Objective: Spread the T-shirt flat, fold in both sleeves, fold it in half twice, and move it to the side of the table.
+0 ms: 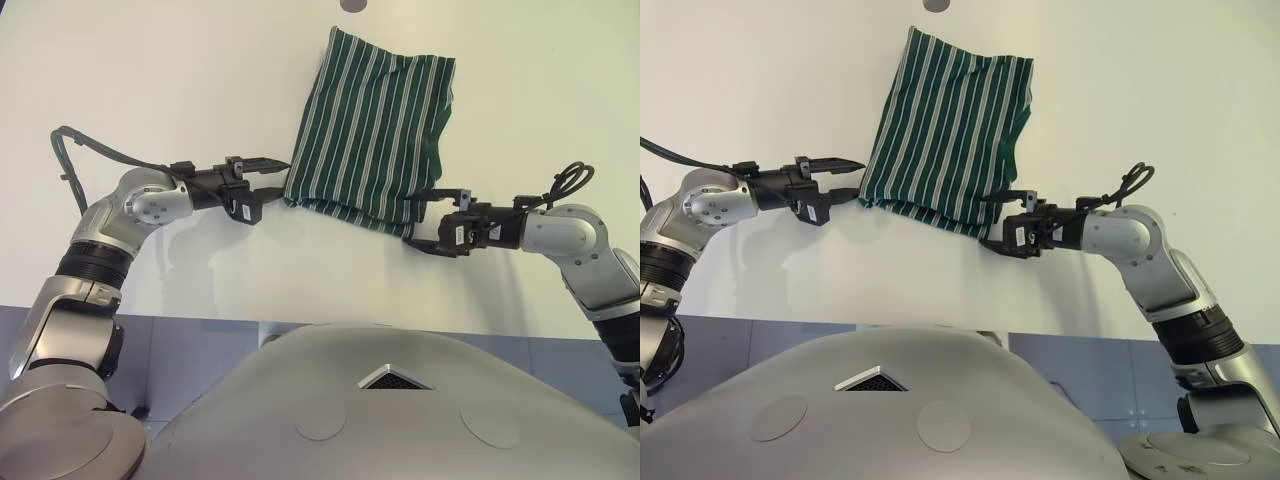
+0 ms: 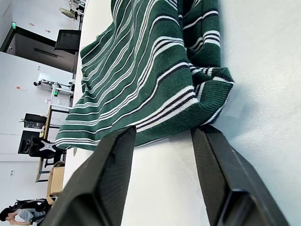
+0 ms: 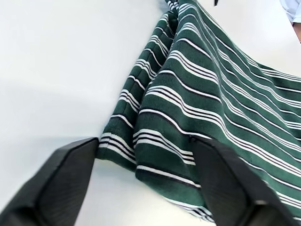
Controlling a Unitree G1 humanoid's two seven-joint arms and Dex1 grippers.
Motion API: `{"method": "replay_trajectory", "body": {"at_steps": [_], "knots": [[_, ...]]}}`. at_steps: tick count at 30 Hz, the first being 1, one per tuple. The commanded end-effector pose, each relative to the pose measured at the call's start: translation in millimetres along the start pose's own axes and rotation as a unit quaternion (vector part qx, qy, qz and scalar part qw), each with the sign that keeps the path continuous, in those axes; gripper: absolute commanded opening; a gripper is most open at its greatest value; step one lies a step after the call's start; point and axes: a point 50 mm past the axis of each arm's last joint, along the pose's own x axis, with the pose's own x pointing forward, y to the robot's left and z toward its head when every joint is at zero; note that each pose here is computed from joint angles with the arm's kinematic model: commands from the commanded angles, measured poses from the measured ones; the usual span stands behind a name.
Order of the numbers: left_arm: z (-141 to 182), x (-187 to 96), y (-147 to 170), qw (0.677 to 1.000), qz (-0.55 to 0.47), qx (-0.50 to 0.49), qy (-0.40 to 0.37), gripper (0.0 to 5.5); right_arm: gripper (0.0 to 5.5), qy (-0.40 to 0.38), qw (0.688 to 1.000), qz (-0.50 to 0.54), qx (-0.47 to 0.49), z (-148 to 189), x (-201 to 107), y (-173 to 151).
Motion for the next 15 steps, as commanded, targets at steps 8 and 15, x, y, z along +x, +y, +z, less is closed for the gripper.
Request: {"method": "replay_trajectory", "body": {"at_steps": [8,15], "knots": [[-5,0,-28,0.995,-0.103,-0.007,0.011,0.36,1.53,0.031,0.999,-0.012,0.021,-16,-2,-5],[0,-3,-14,0.995,-0.096,0.013,-0.003,0.0,0.19,0.013,0.999,-0.012,0.045,-14,-5,-8]]}}
